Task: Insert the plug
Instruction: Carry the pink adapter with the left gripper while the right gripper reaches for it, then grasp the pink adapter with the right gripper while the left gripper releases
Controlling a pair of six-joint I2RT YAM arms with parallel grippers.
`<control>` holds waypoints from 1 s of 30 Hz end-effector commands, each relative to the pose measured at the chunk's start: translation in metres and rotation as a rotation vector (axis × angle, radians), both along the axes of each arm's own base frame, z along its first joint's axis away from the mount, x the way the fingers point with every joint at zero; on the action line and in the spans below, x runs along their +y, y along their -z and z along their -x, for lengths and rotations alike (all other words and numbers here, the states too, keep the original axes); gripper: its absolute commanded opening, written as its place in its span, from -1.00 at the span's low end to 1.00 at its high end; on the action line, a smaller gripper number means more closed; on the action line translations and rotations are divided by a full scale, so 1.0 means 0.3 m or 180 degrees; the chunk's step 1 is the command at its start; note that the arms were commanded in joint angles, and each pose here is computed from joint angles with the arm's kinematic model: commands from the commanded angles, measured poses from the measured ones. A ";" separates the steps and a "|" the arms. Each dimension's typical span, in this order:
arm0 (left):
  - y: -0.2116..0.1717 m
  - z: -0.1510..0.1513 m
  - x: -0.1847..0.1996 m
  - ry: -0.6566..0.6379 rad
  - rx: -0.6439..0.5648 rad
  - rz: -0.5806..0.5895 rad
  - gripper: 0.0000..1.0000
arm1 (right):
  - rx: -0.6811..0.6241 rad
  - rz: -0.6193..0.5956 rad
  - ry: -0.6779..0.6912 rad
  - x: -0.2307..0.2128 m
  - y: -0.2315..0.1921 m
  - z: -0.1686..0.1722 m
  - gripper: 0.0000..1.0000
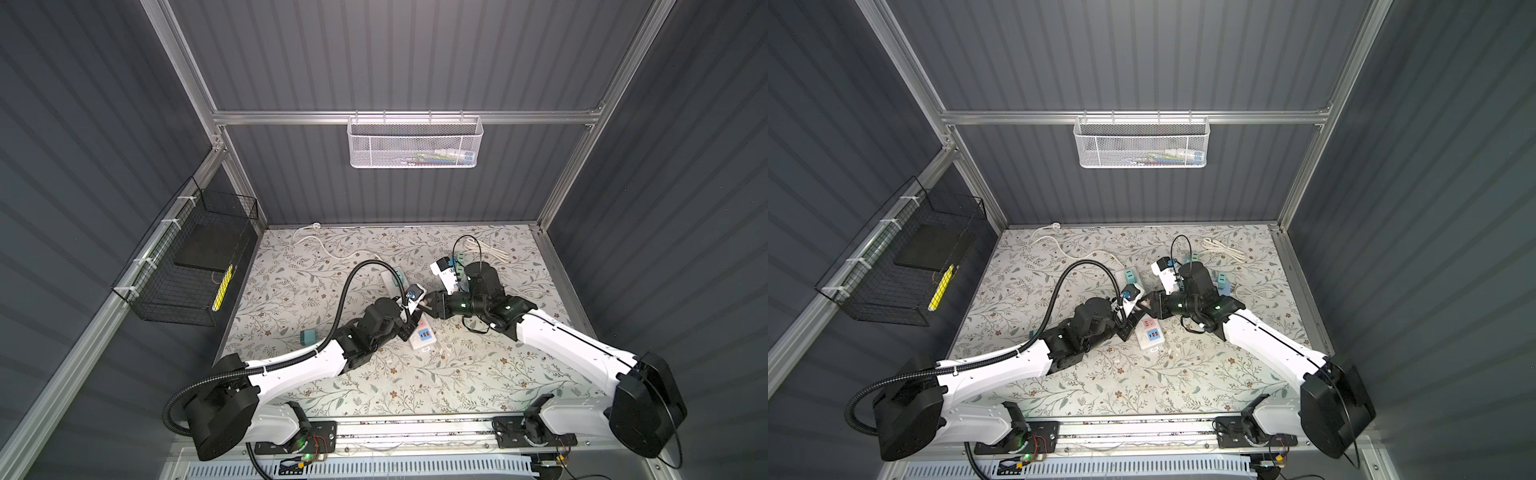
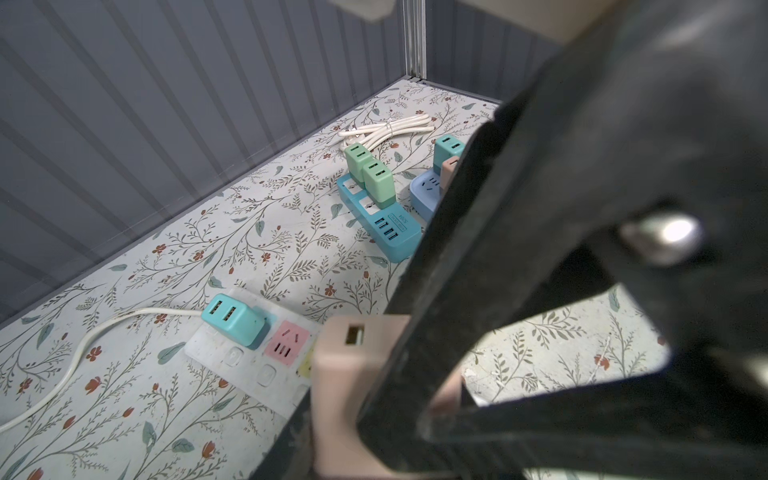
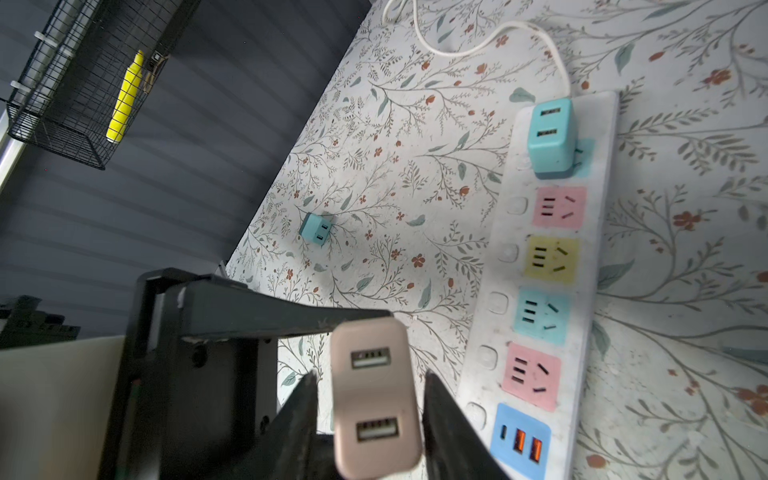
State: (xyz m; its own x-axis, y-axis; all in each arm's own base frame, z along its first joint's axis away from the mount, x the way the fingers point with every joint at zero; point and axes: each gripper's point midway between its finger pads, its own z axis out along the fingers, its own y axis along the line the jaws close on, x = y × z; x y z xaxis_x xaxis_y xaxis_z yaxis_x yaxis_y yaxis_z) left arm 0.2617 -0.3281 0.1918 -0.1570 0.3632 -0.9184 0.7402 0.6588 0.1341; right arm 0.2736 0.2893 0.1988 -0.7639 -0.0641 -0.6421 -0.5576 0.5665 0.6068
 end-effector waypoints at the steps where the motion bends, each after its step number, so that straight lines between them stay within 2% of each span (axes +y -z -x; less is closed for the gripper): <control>1: -0.066 0.001 -0.021 0.0067 -0.0106 0.0074 -0.60 | -0.0056 -0.0151 -0.0087 0.025 -0.046 -0.004 -0.26; 3: -0.060 0.000 -0.018 0.0055 -0.0095 0.0061 -0.56 | -0.0055 -0.0183 -0.0084 0.027 -0.052 -0.003 -0.39; 5: -0.057 -0.001 -0.017 0.0041 -0.0082 0.0060 -0.43 | -0.0053 -0.0210 -0.0089 0.028 -0.056 -0.002 -0.47; 6: -0.056 -0.002 -0.016 0.0025 -0.0079 0.0059 -0.32 | -0.0054 -0.0222 -0.0068 0.027 -0.058 -0.005 -0.53; 8: -0.056 -0.012 -0.004 -0.0061 -0.0064 0.0060 0.12 | -0.0063 -0.0241 -0.0012 0.023 -0.058 -0.011 -0.57; 9: -0.059 -0.017 0.005 -0.0122 -0.0062 0.0058 0.24 | -0.0079 -0.0243 -0.0004 0.023 -0.062 -0.013 -0.58; 13: -0.108 -0.030 0.070 -0.0416 -0.0099 0.0113 0.44 | -0.0191 -0.0193 0.0138 0.010 -0.076 -0.042 -0.60; 17: -0.175 -0.030 0.156 -0.0745 -0.0175 0.0375 0.58 | -0.0239 -0.0036 0.0273 -0.004 -0.087 -0.085 -0.60; 21: -0.197 -0.031 0.254 -0.1181 -0.0080 0.0588 0.64 | -0.0203 0.0035 0.0339 0.005 -0.099 -0.118 -0.60; 24: -0.194 -0.037 0.351 -0.1616 -0.0037 0.0648 0.75 | -0.0247 0.0020 0.0407 0.008 -0.097 -0.142 -0.60; 30: -0.226 -0.012 0.493 -0.2061 -0.0101 0.0716 0.82 | -0.0305 -0.0018 0.0555 -0.009 -0.123 -0.155 -0.61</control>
State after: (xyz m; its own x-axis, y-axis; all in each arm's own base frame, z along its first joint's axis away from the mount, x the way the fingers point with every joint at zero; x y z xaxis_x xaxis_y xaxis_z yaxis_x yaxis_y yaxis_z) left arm 0.2675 -0.2096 0.2632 -0.2355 0.0385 -0.9711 0.3074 0.9509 -0.0368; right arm 0.3157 0.2897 0.2279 -0.7172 0.0389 -0.6958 -0.5158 0.6417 0.5675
